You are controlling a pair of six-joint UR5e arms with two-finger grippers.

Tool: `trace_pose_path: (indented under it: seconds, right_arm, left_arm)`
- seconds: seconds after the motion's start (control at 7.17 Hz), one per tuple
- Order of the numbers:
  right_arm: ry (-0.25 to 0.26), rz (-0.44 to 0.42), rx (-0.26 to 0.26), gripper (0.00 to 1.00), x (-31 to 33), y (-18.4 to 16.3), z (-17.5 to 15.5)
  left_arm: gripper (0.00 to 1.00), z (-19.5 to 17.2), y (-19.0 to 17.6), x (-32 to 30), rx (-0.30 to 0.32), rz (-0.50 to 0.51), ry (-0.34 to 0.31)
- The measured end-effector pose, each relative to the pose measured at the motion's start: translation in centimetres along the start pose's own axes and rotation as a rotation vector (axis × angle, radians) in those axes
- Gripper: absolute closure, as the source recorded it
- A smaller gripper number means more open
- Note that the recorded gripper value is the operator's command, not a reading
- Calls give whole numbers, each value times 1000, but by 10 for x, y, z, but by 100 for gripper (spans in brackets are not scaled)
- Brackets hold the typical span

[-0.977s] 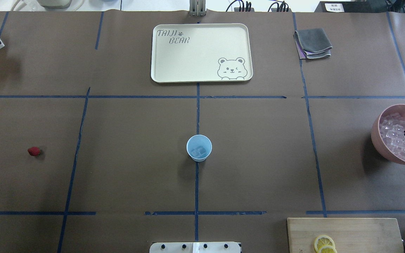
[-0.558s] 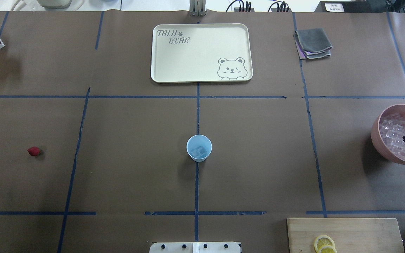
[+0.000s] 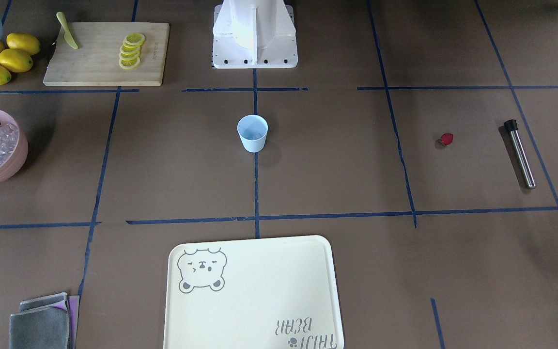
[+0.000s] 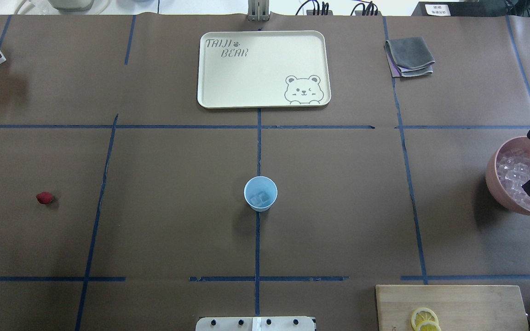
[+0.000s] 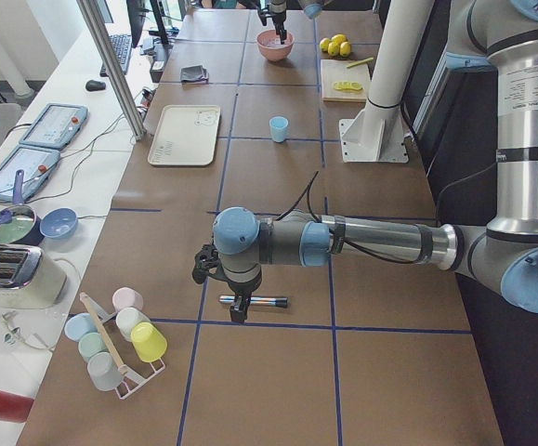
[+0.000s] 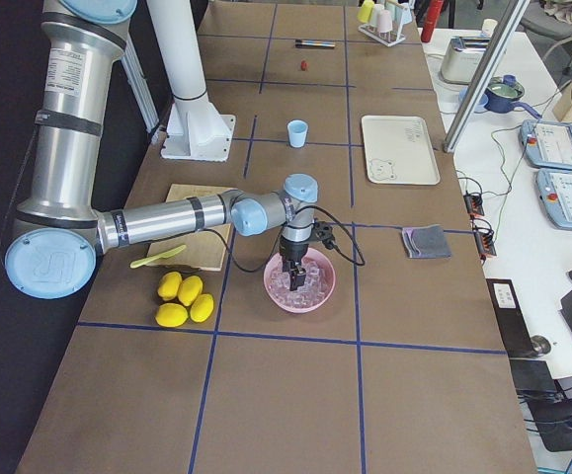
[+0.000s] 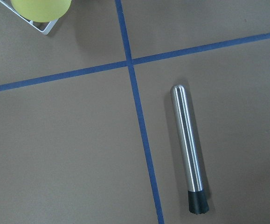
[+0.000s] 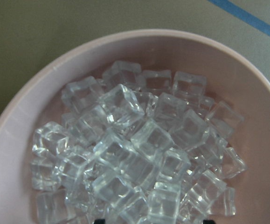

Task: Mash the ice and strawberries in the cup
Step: 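Lower the right gripper into the pink bowl and grasp a third ice cube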

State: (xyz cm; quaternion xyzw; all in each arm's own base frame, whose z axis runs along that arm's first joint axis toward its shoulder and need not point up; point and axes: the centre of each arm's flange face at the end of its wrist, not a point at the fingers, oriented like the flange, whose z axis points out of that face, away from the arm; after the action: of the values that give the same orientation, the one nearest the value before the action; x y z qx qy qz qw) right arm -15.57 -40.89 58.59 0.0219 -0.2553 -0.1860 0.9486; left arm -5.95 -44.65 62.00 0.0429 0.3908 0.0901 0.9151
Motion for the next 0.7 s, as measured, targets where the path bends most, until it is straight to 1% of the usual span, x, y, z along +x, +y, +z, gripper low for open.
trace_pose_path:
  seconds: [0.28,0.42,0.7]
  right_arm:
    - [0,-37,-4,35,-4,-1,2]
    - [4,-65,-4,35,-4,-2,3]
    - [21,-88,2,37,-3,-7,3]
  left_arm:
    - [0,0,0,0,0,0,0]
    - [0,0,0,0,0,0,0]
    - [0,0,0,0,0,0,0]
